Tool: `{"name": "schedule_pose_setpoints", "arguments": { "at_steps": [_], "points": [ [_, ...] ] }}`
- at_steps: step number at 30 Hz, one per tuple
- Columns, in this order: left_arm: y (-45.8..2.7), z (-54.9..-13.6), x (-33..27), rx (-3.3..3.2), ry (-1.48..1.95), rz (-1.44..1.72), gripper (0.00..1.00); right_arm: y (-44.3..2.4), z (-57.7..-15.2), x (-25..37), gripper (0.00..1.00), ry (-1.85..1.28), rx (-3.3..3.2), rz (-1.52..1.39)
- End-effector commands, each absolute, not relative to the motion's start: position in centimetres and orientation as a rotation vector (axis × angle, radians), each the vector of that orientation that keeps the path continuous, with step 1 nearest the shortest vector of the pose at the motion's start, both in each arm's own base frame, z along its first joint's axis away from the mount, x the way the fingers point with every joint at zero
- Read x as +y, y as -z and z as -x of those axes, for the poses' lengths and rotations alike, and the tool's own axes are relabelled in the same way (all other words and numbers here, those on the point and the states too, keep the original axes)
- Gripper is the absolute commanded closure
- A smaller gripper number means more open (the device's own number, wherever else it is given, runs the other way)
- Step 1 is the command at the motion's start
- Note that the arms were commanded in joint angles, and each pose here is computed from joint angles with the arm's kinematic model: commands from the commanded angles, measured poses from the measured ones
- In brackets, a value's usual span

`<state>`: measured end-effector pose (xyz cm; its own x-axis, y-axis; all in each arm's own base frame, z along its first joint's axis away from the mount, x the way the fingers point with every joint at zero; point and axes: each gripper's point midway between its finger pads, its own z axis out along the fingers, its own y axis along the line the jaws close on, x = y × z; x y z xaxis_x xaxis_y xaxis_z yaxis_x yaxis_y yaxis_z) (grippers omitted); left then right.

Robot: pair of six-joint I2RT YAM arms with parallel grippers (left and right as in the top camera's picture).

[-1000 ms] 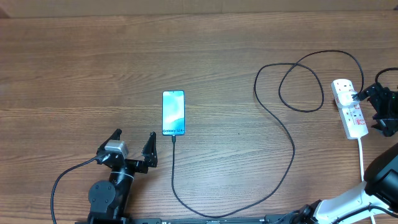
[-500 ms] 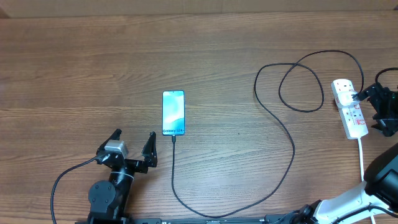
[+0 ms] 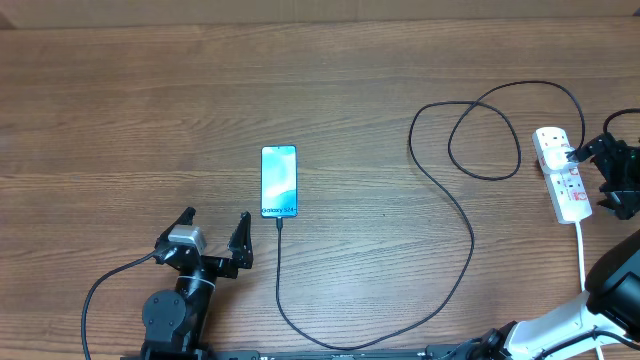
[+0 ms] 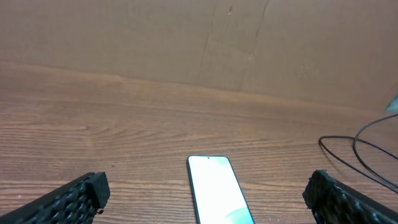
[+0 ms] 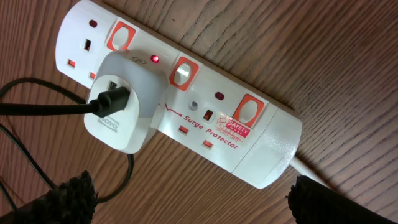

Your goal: Plug charger to phone and switch on socket

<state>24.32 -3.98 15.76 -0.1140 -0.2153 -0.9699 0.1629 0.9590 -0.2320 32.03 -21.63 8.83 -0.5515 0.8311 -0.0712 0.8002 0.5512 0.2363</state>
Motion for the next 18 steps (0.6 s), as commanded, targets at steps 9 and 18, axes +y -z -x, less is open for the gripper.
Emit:
{"name": "schedule_pose_setpoints", "arguments": {
  "at_steps": [9,18],
  "points": [
    [-15.7,-24.3,-3.6,1.649,0.285,0.033,0.0,-9.5,-32.2,-21.3,0.0,-0.27,2.595,-1.371],
    [-15.7,-24.3,-3.6,1.649,0.285,0.033,0.0,-10.7,-32.3,-21.3,0.0,-0.259,2.573,-1.348]
  ]
}}
